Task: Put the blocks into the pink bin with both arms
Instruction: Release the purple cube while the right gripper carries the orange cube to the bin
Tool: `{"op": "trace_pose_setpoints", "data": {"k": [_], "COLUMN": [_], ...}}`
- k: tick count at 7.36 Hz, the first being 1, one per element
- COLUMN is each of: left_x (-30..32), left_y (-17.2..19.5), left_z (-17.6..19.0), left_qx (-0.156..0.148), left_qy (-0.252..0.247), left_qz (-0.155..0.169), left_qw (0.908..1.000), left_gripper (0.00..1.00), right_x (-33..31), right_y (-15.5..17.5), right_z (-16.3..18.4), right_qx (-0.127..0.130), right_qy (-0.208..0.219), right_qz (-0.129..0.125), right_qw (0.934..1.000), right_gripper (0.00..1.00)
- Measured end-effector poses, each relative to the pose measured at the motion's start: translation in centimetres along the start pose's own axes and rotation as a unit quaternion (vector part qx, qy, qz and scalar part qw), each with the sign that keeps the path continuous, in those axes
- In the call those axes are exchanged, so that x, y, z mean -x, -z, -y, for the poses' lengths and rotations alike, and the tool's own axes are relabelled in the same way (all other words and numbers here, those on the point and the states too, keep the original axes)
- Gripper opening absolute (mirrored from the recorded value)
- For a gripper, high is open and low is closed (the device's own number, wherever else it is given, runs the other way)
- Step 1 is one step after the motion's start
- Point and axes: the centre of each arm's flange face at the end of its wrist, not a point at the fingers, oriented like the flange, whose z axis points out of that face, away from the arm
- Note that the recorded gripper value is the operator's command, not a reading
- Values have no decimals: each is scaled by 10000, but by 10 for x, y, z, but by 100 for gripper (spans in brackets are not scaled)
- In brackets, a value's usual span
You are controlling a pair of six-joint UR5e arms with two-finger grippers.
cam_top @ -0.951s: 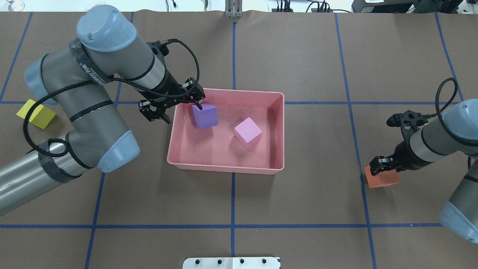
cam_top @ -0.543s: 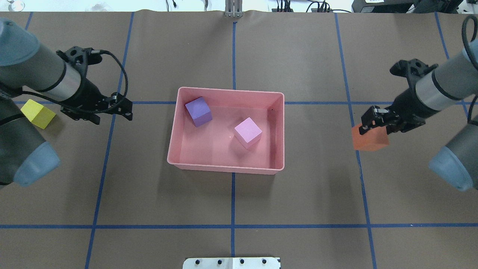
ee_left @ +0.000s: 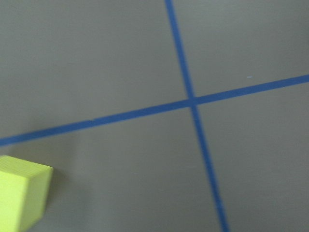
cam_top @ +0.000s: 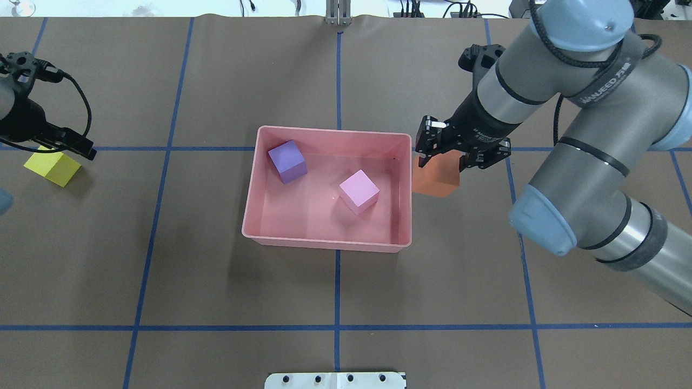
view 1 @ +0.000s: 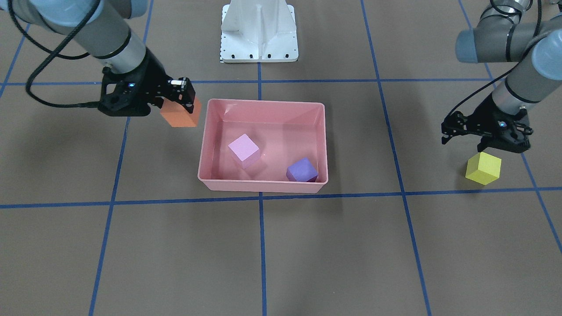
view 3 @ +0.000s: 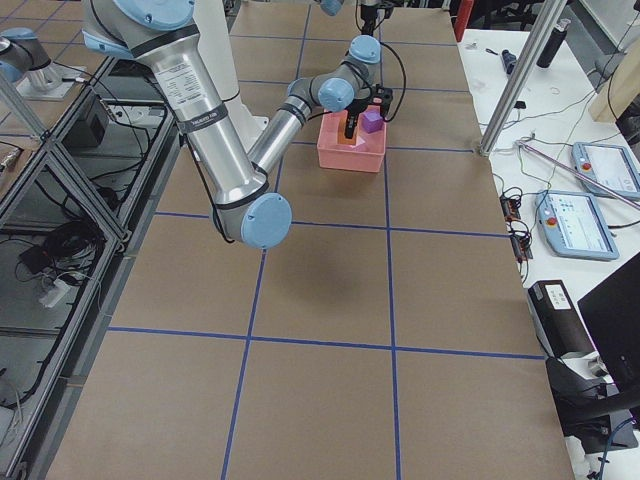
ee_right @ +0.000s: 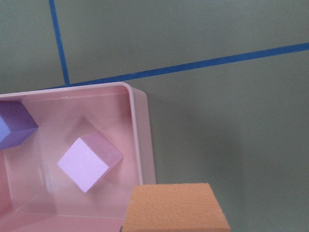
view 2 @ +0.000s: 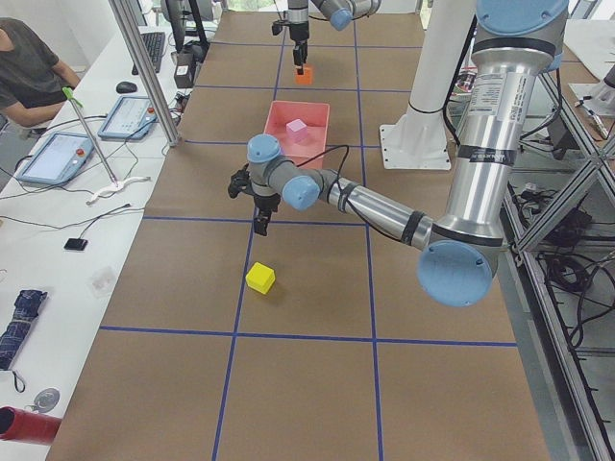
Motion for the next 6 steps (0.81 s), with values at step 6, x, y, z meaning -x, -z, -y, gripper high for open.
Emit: {"op": "trace_pose_setpoints", "data": {"k": [6], "left_x": [103], "left_y": [-57], "left_z": [-2], "left_qx": [-167], "left_qy": [-1081], "left_qz": [140], "left_qw": [9939], "left_gripper": [100], "right_x": [69], "right_y": [-90], "right_z": [-70], "right_qx": [-170], "right_qy": [2], "right_qz": [-215], "right_qw": [9996], "right_gripper": [10]}}
